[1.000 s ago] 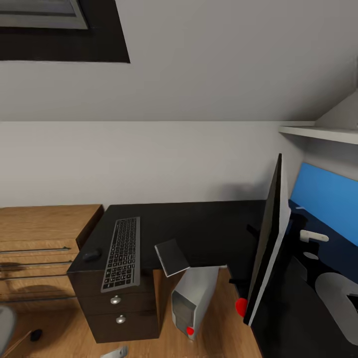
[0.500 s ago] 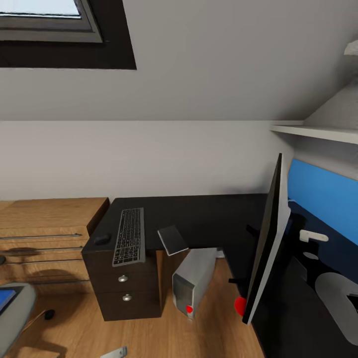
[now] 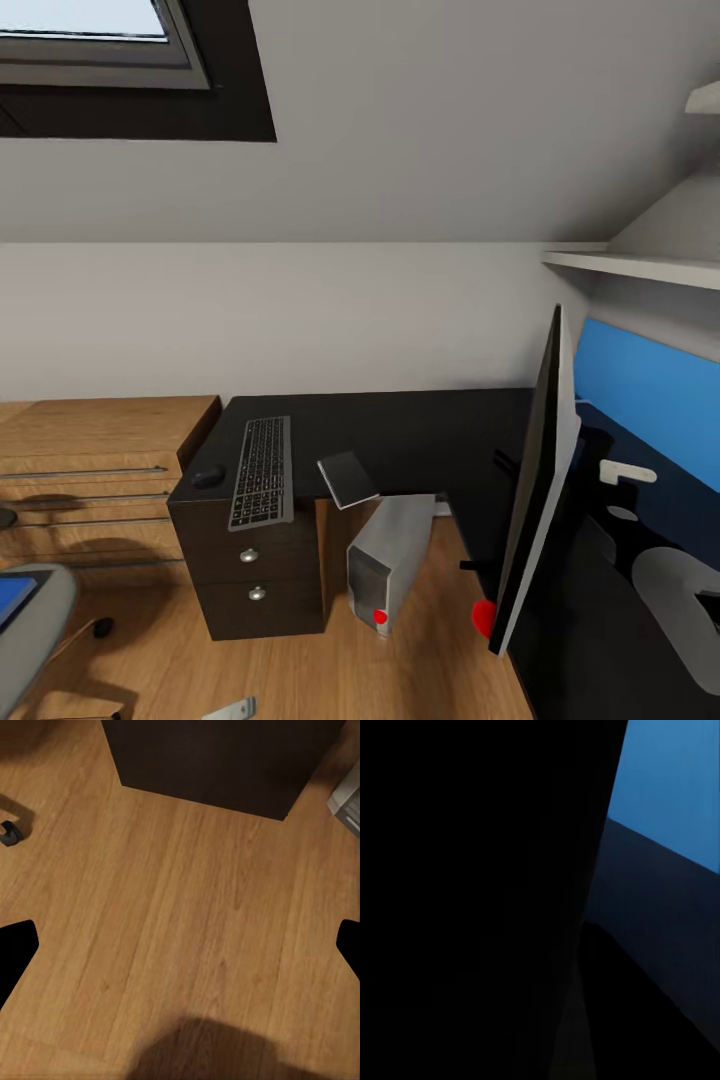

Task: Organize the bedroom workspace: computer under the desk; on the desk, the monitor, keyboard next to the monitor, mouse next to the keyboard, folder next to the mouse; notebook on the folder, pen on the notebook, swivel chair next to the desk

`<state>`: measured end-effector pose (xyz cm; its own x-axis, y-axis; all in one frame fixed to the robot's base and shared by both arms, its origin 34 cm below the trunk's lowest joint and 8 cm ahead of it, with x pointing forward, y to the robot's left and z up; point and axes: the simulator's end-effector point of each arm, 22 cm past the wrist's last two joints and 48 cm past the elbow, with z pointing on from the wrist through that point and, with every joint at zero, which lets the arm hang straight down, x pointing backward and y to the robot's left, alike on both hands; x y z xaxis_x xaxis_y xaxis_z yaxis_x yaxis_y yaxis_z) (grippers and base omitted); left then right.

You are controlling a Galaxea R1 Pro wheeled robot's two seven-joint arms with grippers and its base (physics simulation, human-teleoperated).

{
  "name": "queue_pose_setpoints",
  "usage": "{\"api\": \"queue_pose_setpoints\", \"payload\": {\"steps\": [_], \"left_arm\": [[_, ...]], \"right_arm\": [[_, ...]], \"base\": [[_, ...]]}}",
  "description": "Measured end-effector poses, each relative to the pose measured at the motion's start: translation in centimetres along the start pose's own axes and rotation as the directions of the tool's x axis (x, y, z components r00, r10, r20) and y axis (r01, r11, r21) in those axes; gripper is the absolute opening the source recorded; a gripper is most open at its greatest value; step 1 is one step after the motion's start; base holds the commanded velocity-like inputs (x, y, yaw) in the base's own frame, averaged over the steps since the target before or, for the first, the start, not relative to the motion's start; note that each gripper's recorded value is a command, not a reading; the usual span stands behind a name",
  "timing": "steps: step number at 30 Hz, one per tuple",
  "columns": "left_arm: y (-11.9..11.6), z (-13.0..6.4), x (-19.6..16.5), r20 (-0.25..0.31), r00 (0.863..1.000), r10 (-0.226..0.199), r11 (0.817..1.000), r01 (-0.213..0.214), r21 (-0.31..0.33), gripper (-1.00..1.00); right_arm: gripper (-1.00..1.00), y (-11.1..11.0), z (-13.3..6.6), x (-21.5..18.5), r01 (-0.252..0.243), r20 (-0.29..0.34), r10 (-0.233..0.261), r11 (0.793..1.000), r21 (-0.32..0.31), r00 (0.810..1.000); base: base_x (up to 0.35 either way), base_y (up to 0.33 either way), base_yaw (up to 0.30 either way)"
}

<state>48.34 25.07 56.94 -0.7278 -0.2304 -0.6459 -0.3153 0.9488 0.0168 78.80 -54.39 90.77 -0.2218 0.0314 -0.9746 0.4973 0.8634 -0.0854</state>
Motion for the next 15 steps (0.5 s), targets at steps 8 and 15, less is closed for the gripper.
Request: {"api": "queue_pose_setpoints", "payload": {"steps": [8,15], "left_arm": [[0.02,0.0,-0.01,0.0,1.0,0.0,1.0,0.0,0.0,1.0],[0.05,0.01,-0.01,0.0,1.0,0.0,1.0,0.0,-0.001,1.0]], "right_arm": [[-1.0,0.14,-0.02,-0.16,0.003,0.007,-0.003,1.0,-0.004,1.0],[-1.0,0.13,-0.01,-0.14,0.003,0.005,-0.002,1.0,-0.004,1.0]], "base": [[0.0,0.0,0.0],[0.0,0.0,0.0]]}}
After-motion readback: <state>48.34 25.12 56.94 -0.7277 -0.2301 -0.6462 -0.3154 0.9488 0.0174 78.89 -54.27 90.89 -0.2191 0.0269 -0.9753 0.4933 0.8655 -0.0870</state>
